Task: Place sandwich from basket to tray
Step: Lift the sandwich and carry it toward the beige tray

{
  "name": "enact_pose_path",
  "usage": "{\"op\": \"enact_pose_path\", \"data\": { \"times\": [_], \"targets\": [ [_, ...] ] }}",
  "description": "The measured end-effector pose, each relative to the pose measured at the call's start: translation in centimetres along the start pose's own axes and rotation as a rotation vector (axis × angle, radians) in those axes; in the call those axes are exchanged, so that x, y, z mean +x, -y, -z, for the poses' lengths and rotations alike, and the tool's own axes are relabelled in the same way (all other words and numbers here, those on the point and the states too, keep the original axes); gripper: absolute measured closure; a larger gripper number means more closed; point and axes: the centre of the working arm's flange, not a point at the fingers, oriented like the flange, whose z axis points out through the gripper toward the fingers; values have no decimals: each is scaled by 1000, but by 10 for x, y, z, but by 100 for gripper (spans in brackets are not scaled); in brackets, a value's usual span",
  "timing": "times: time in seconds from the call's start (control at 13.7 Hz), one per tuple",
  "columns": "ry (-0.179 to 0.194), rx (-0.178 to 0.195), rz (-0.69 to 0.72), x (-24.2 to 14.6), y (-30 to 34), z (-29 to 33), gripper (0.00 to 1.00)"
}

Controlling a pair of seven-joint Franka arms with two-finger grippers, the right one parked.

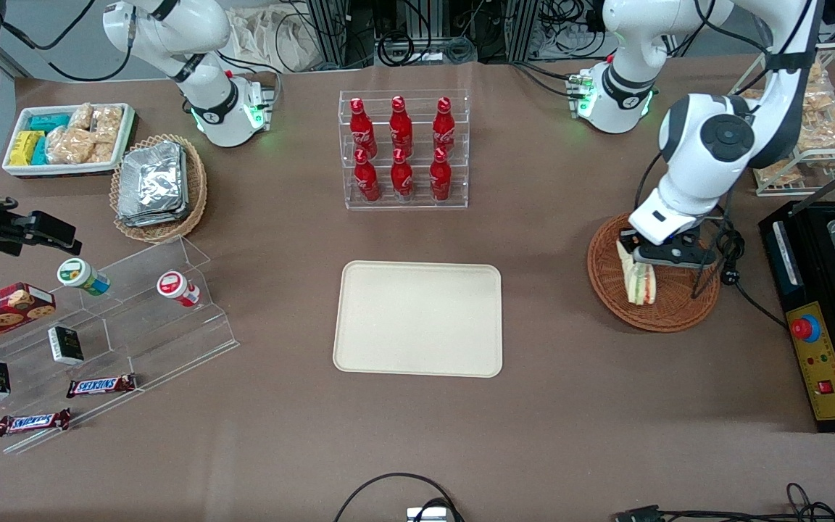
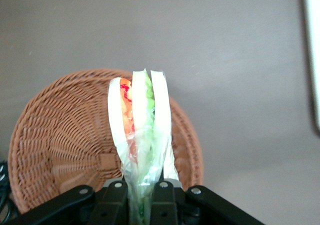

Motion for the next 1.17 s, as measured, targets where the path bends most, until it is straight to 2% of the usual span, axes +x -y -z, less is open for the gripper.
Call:
{"op": "enact_pose_path", "data": {
  "times": [0.29,0.51,0.88,1.17],
  "targets": [
    [-33,-13,-41,16,-45,19,84],
    [-7,-37,-23,36,-90,26,84],
    [0,-44,1,68,-143,14,84],
    [20,-19,33,94,-196,-3,84]
  ]
}}
